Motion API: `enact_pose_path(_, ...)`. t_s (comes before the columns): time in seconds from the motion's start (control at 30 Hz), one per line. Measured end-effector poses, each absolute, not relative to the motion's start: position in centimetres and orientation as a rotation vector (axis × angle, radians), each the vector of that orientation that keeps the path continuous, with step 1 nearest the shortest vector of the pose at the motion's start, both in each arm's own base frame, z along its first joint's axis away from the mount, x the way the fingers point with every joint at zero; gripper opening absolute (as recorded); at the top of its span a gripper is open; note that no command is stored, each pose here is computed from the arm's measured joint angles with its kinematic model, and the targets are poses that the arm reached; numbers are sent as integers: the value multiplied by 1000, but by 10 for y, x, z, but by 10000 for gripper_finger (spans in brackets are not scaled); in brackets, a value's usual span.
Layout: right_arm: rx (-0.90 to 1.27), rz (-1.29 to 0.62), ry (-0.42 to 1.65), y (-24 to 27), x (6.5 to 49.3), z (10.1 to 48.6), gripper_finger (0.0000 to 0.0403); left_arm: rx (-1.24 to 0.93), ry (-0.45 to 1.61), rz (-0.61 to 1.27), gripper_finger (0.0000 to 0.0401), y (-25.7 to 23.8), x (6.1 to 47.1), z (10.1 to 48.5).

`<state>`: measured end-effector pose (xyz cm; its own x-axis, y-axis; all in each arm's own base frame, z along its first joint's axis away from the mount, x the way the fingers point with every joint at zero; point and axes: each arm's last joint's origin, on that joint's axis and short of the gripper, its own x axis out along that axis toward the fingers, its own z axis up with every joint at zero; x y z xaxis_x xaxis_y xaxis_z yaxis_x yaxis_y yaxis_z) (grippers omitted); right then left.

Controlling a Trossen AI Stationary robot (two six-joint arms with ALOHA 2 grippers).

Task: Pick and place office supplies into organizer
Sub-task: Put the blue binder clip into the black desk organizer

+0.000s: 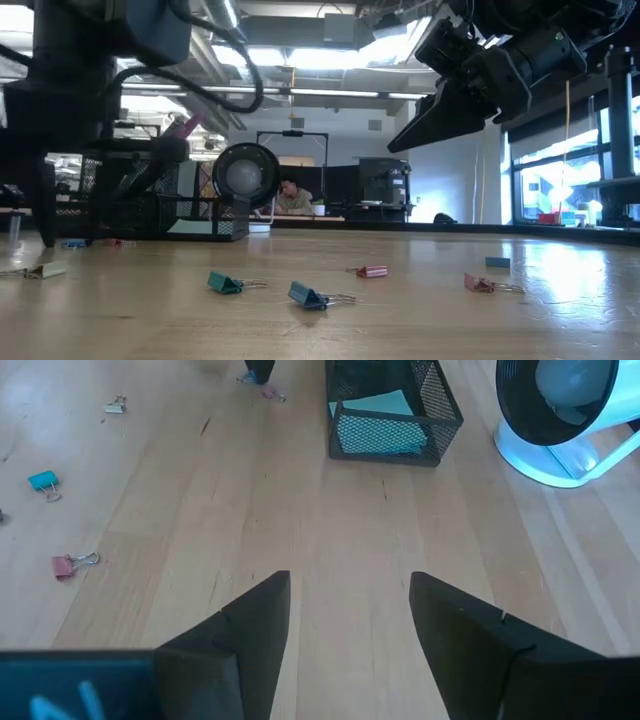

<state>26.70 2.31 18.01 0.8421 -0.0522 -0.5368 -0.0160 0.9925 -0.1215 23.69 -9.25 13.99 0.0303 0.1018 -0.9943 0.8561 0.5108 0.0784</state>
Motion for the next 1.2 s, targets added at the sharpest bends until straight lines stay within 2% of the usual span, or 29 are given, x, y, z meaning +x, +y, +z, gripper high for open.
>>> enact_pose_path(0.17,-124,-19,570,23,267,180,210,889,1431,-726,112,-91,232,133)
enact_pose_path(0.53,-127,-18,570,23,267,180,210,874,1441,-711,72,-90,231,132)
enact_pose_path(1.2,-127,-18,570,23,267,180,210,753,1424,-599,57,-89,229,141)
